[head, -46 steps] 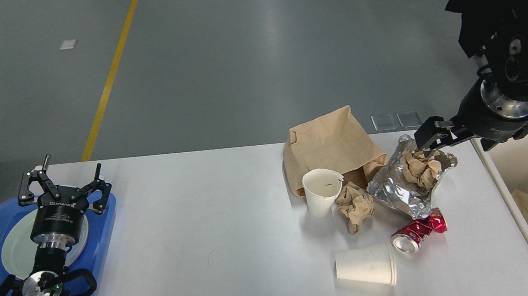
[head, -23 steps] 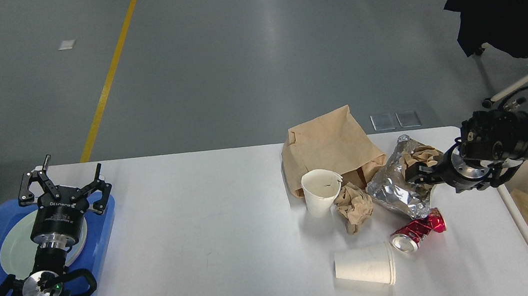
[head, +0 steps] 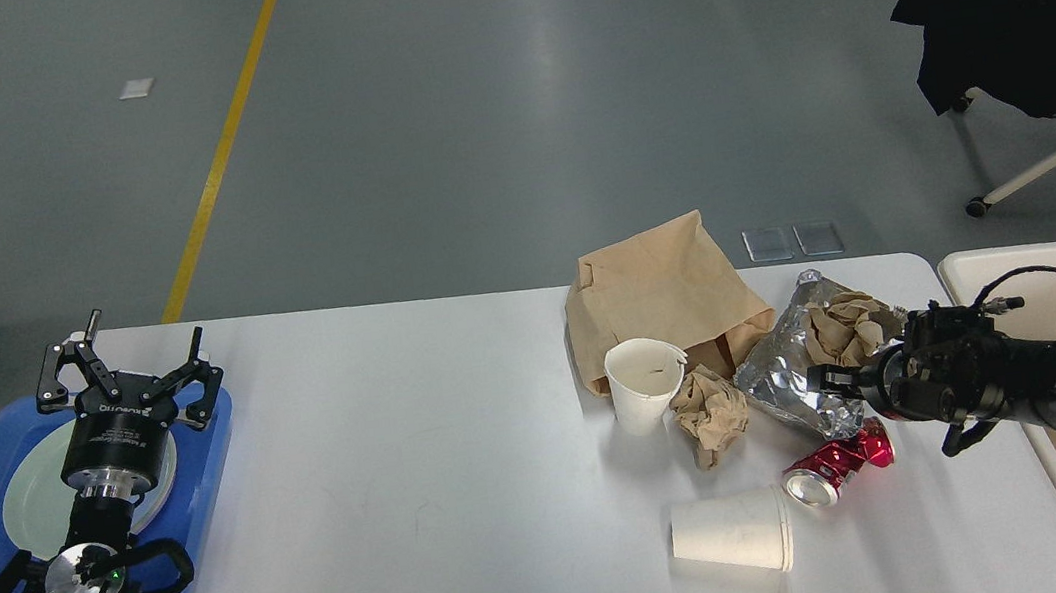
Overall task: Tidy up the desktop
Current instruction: 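Grasp the crumpled silver foil bag with the right gripper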
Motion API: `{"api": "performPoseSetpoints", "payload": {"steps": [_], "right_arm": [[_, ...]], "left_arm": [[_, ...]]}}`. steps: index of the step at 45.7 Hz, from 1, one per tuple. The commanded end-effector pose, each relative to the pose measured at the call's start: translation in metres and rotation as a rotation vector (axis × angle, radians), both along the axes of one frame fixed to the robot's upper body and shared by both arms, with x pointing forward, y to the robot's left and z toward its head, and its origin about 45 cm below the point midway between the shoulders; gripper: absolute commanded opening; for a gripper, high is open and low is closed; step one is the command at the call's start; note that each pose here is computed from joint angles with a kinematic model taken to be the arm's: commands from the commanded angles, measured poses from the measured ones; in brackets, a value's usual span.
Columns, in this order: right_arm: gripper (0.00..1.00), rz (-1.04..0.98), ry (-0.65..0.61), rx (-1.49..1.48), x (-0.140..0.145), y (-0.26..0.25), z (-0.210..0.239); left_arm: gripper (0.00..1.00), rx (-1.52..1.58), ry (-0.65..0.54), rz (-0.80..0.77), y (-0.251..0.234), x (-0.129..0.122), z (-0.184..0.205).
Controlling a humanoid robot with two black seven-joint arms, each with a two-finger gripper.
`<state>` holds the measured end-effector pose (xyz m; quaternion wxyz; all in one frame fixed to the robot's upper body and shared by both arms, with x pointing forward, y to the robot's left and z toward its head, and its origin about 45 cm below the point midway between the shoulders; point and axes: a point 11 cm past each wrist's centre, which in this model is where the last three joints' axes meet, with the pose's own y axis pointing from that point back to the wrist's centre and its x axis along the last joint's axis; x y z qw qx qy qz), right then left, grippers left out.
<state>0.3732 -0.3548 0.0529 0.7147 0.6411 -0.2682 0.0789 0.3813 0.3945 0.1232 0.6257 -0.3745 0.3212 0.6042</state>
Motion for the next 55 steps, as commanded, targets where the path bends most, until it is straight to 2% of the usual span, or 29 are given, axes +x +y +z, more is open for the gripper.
{"api": "performPoseSetpoints", "payload": {"steps": [1, 5, 6, 12, 20, 25, 55], "right_arm": [[0.9, 0.003, -0.009, -0.004, 0.0, 0.002, -0.002], [0.85, 0.002, -0.016, -0.007, 0.002, 0.002, -0.002], [0.77, -0.004, -0.013, -0.014, 0.0, 0.0, -0.004], [0.46, -0.021, 0.002, -0.035, -0.007, -0.008, -0.009], [0.28, -0.023, 0.002, -0.043, -0.009, -0.01, -0.01], [0.0, -0.029, 0.005, -0.056, -0.01, -0.01, -0.011], [0.0, -0.08, 0.014, -0.116, -0.011, -0.019, -0.008]], "left_arm": [[0.96, 0.0, 0.0, 0.0, 0.0, 0.0, 0.0], [0.97, 0.0, 0.0, 0.0, 0.0, 0.0, 0.0], [0.96, 0.0, 0.0, 0.0, 0.0, 0.0, 0.0], [0.96, 0.0, 0.0, 0.0, 0.0, 0.0, 0.0], [0.96, 0.0, 0.0, 0.0, 0.0, 0.0, 0.0], [0.96, 0.0, 0.0, 0.0, 0.0, 0.0, 0.0], [0.96, 0.0, 0.0, 0.0, 0.0, 0.0, 0.0]]}}
